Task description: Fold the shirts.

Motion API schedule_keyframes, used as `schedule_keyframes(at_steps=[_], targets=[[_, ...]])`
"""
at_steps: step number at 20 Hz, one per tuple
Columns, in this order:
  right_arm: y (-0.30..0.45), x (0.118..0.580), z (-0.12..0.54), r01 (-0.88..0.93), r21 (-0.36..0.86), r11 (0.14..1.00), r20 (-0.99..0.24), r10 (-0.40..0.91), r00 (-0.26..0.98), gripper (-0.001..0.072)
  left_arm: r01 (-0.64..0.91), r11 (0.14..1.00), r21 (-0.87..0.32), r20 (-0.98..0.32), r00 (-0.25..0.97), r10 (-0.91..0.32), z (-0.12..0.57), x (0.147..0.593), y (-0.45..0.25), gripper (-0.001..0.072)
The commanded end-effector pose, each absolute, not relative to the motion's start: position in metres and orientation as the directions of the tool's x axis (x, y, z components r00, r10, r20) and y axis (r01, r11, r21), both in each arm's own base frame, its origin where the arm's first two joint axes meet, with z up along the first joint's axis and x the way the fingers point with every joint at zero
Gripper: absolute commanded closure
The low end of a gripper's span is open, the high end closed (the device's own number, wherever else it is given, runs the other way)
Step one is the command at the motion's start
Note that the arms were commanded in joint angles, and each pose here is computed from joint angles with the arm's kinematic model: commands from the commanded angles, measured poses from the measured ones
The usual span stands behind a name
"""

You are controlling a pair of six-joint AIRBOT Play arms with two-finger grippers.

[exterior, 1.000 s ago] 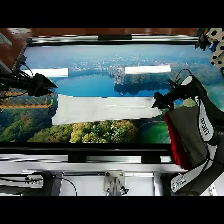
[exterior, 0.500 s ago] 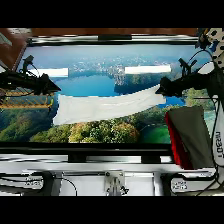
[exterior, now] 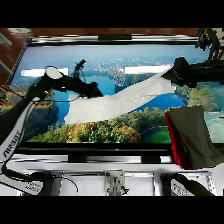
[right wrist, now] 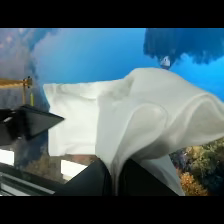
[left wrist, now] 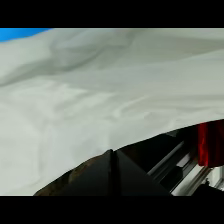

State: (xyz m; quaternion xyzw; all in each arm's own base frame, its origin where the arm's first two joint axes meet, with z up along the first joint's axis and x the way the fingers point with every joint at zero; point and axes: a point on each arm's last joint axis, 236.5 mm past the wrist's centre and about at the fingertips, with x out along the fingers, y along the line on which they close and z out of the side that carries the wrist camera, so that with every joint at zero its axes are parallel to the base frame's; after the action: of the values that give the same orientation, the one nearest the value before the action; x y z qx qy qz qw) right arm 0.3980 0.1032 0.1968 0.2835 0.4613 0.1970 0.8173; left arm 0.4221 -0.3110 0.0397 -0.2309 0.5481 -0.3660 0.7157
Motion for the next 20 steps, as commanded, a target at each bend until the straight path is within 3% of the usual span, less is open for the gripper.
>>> schedule_keyframes(at_steps=[1, 4, 8, 12, 15, 17, 20], targets=[[0.122, 0.375, 0.224, -0.090, 0.654, 0.751, -0.617, 0.599, 0.511, 0.0632, 0.223, 0.477, -0.850, -0.468, 0.098, -0.878, 0.035, 0.398, -0.413, 0.0678], [0.140, 0.366, 0.228, -0.108, 0.664, 0.740, -0.613, 0.621, 0.488, 0.0632, 0.132, 0.395, -0.909, -0.389, 0.070, -0.918, 0.021, 0.381, -0.460, 0.0678], [0.146, 0.370, 0.234, -0.118, 0.681, 0.723, -0.584, 0.634, 0.507, 0.0631, 0.127, 0.407, -0.905, -0.405, 0.044, -0.913, -0.005, 0.371, -0.475, 0.0679], [0.145, 0.371, 0.234, -0.127, 0.673, 0.728, -0.586, 0.630, 0.509, 0.0631, 0.248, 0.435, -0.865, -0.369, 0.271, -0.889, 0.059, 0.435, -0.426, 0.0682], [0.144, 0.379, 0.228, -0.116, 0.673, 0.731, -0.590, 0.624, 0.512, 0.0631, 0.276, 0.562, -0.780, -0.434, 0.408, -0.803, 0.097, 0.472, -0.348, 0.0682], [0.152, 0.387, 0.219, -0.130, 0.669, 0.732, -0.592, 0.631, 0.501, 0.0632, 0.319, 0.711, -0.626, -0.527, 0.498, -0.688, 0.114, 0.484, -0.280, 0.0682], [0.200, 0.400, 0.202, -0.201, 0.670, 0.715, -0.580, 0.673, 0.459, 0.0631, 0.219, 0.903, -0.369, -0.593, 0.693, -0.410, 0.166, 0.493, -0.155, 0.0682]])
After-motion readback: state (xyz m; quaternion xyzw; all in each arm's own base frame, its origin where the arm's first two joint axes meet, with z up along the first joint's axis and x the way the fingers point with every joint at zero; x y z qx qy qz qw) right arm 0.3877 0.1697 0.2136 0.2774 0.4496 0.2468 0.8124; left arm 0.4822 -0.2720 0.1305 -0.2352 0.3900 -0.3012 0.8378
